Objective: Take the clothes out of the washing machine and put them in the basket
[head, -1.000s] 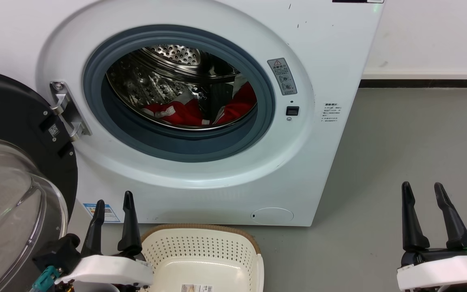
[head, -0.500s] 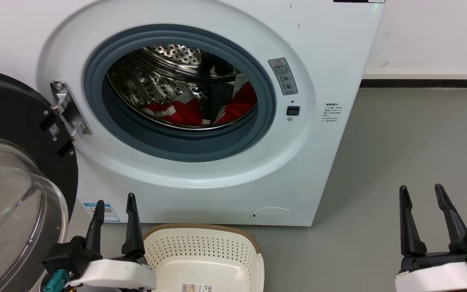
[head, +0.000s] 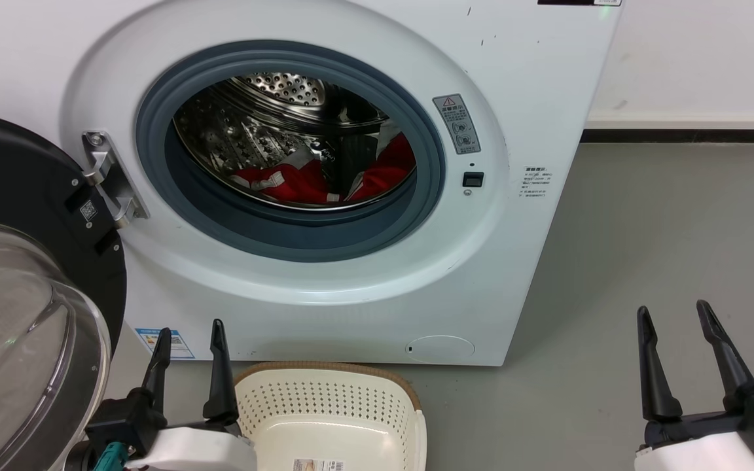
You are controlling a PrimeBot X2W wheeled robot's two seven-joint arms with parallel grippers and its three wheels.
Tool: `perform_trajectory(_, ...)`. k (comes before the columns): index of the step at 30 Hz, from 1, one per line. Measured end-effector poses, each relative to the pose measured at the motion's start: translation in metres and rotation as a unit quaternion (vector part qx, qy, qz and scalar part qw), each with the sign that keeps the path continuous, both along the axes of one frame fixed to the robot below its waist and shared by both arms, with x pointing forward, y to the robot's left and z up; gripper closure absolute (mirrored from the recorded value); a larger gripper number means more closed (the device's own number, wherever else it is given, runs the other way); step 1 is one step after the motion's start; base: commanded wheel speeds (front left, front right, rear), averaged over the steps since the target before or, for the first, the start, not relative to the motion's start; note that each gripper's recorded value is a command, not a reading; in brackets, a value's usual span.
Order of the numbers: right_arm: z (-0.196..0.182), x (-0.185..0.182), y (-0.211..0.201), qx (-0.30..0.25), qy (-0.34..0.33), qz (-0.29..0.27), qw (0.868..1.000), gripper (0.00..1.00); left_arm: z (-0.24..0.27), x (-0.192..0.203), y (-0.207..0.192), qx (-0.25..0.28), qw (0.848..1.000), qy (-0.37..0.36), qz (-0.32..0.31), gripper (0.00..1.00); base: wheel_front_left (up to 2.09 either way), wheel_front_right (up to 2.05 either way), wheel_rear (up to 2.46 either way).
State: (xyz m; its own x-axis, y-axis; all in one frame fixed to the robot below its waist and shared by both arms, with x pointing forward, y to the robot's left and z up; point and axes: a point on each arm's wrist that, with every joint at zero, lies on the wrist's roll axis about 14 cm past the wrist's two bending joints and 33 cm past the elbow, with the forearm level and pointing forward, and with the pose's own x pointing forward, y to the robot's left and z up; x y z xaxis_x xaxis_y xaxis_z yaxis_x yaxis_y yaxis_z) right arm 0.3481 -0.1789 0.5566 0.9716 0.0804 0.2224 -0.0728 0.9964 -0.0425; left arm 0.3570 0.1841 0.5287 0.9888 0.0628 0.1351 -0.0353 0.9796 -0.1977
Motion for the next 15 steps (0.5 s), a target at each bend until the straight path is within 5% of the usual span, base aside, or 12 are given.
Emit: perform_trajectory(15,-0.003,-0.0044,0.001,-0.032,-0.002,-0.001,0.999,0.0,-0.0032,-0.002,-0.0028,0.038,0.999,0.0,-0.001,0.0,0.0,0.0,0.0)
